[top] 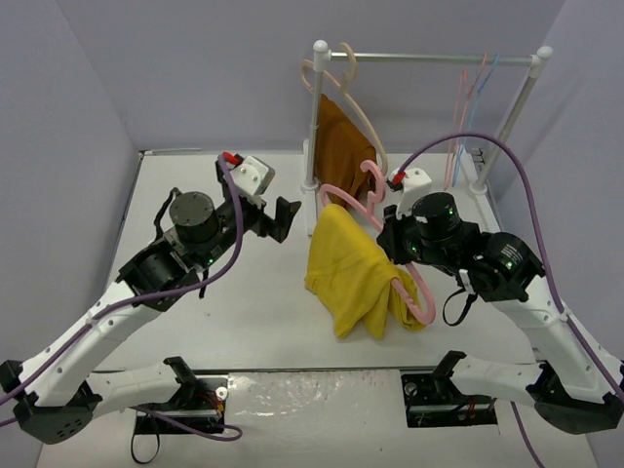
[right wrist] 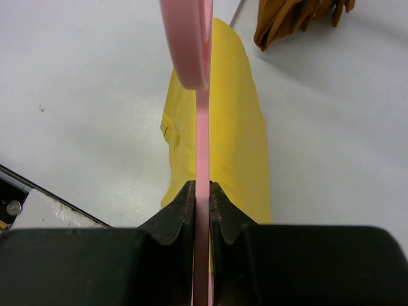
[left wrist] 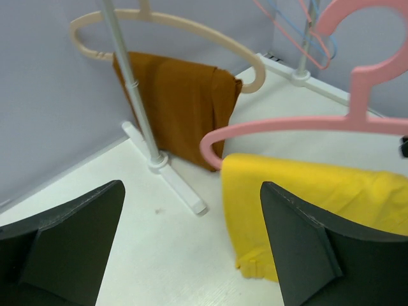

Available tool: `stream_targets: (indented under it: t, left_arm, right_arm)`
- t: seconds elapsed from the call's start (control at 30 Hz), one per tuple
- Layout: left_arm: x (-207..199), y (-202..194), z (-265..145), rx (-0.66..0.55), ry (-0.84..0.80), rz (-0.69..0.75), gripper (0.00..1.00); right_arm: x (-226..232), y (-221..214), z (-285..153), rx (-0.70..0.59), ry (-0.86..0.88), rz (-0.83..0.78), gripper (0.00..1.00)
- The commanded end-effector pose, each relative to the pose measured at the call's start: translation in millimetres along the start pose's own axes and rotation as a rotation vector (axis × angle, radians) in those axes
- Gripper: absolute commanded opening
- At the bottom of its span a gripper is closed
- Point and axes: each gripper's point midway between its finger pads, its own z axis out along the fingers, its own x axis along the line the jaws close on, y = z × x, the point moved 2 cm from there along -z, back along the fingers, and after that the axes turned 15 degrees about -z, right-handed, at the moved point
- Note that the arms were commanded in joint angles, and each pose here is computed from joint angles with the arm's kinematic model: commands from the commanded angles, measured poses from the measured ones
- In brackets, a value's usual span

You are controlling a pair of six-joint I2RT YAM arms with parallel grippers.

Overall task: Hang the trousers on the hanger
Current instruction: Place the hanger at the clothesline.

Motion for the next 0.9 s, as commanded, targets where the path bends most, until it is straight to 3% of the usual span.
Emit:
stream_targets:
  t: [0.0,0.33,0.63,0.87]
  left_arm:
    - [29.9,-0.3,-33.5,-0.036,0.145,0.013,0.85]
    - [85.8,-33.6,-77.0,0.024,0.433,0.072,0.86]
    - [116.4,-65.0,-66.7,0.081,0.547,0.04,0.91]
    - [140.1,-79.7,-66.0,0.086,0.605,0.018,0.93]
  right_arm:
    - [-22.8,26.3,-30.4,-0.172,-0.114,0.112,0.0]
    - [-71.5,20.8,-68.6,-0.108,-0.396,0.138,0.0]
    - [-85.9,25.7,-47.9,-0.041,-0.532,0.157,0.0]
    - [-103.0,53.9,-27.0,-0.105,-0.542,0.163,0.0]
